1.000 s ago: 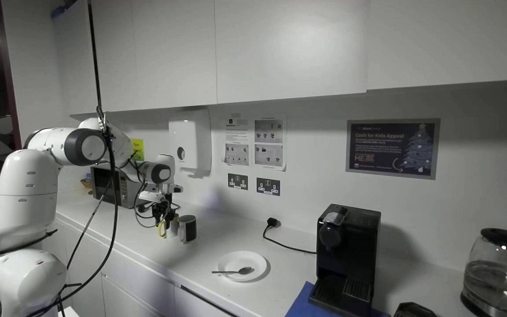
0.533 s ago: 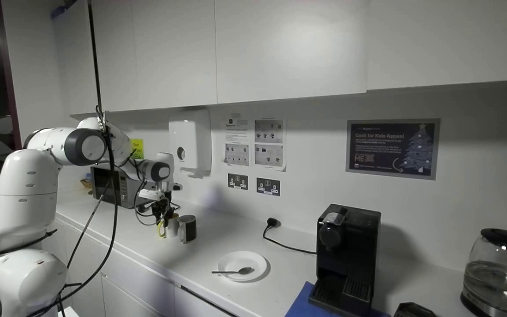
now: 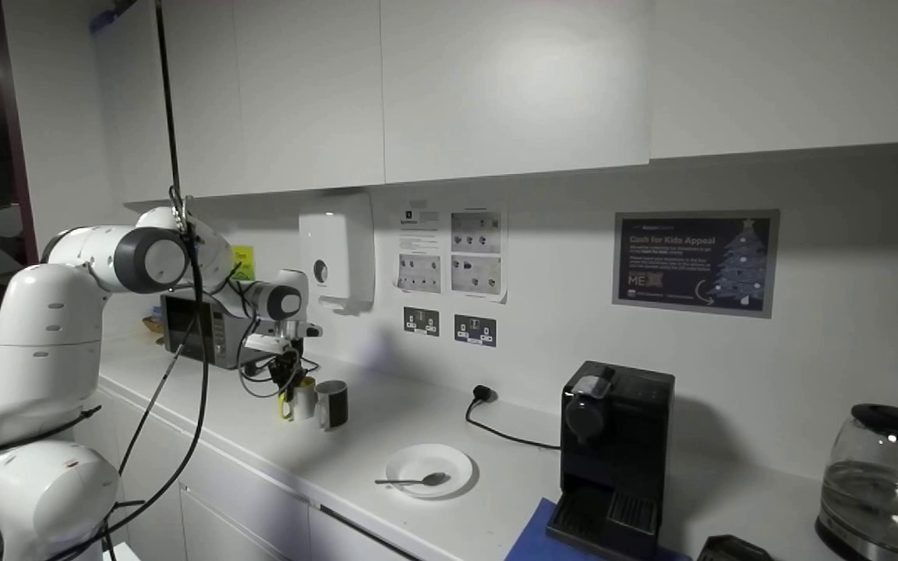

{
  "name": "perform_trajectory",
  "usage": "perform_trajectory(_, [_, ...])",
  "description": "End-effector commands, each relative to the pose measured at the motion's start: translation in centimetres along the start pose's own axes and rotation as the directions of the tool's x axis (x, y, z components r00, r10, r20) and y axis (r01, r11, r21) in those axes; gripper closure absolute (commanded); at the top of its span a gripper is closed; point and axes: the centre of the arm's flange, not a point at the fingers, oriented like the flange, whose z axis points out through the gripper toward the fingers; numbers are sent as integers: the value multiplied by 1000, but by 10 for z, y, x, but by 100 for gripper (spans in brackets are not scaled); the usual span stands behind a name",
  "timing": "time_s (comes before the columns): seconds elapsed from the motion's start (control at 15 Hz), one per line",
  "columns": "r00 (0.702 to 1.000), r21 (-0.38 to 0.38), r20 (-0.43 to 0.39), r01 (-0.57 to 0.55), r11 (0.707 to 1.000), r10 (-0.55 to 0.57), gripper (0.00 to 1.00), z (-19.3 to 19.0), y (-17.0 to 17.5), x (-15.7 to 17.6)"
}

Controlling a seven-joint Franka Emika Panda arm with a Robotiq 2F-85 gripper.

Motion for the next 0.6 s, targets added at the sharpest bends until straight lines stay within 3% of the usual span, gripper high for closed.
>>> perform_trajectory(0.0, [1000, -16, 13, 7, 1000, -7, 95, -9, -2, 1])
perform_trajectory(0.53, [999, 65, -4, 47, 997, -47, 95, -25, -3, -17])
